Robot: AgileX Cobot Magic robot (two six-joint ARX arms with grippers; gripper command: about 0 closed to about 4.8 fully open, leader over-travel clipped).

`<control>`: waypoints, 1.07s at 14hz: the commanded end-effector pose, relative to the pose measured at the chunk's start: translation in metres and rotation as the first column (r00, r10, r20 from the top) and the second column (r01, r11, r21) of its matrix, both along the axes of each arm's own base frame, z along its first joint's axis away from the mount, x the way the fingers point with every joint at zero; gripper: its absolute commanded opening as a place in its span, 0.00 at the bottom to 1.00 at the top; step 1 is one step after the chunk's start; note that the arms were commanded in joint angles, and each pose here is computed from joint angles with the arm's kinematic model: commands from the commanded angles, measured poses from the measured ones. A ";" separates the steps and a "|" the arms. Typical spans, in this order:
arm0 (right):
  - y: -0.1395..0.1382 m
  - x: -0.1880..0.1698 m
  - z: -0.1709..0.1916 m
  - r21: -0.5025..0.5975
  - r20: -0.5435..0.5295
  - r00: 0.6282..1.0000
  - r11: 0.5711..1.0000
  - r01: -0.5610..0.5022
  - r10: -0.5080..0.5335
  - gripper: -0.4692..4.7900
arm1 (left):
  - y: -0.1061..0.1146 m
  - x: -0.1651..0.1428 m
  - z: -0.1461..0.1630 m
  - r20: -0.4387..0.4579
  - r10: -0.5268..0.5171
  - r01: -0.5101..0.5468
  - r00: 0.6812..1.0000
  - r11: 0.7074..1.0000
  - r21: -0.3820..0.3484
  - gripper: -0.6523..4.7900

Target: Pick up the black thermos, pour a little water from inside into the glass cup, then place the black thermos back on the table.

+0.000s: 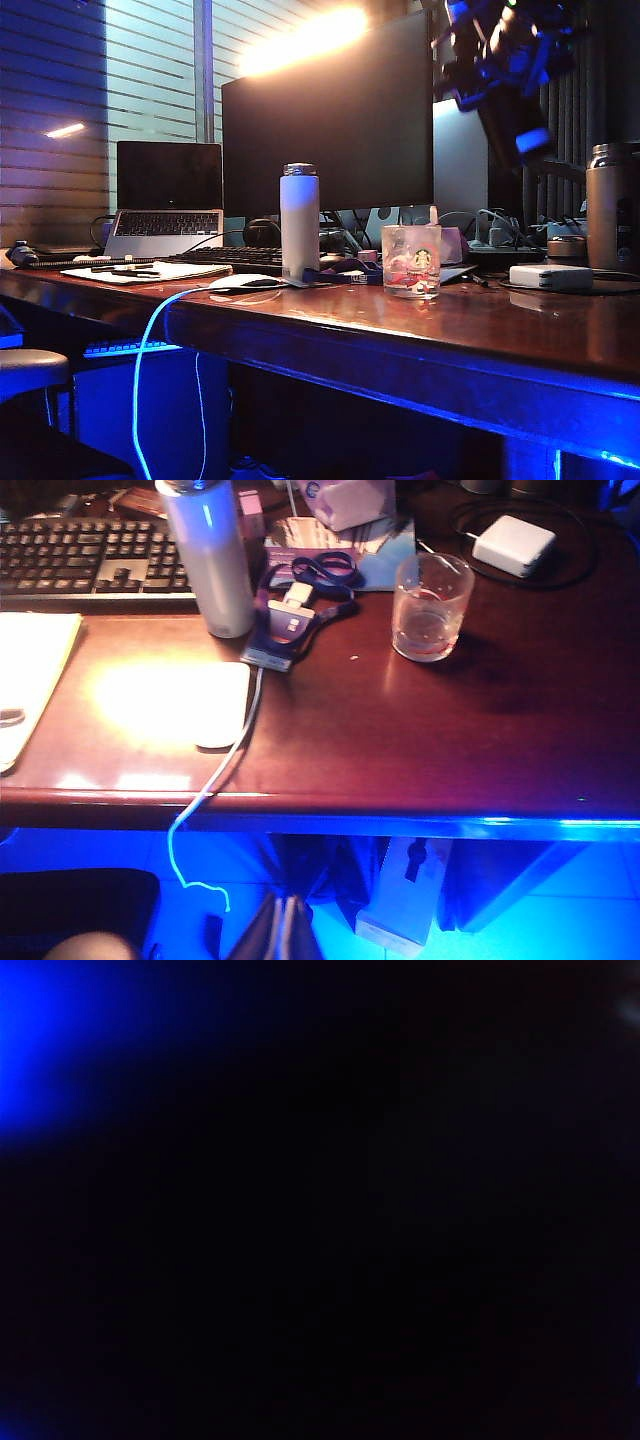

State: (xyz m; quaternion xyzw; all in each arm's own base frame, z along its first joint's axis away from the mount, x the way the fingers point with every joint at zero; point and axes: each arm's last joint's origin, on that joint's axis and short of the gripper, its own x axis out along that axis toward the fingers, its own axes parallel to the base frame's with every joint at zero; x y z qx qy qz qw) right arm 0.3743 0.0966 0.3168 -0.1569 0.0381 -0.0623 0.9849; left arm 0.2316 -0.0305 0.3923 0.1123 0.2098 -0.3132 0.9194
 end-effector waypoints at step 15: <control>-0.006 -0.048 -0.113 0.253 0.055 0.979 0.945 -0.205 0.198 0.09 | 0.000 -0.001 0.002 0.009 -0.003 0.003 1.000 1.000 -0.005 0.16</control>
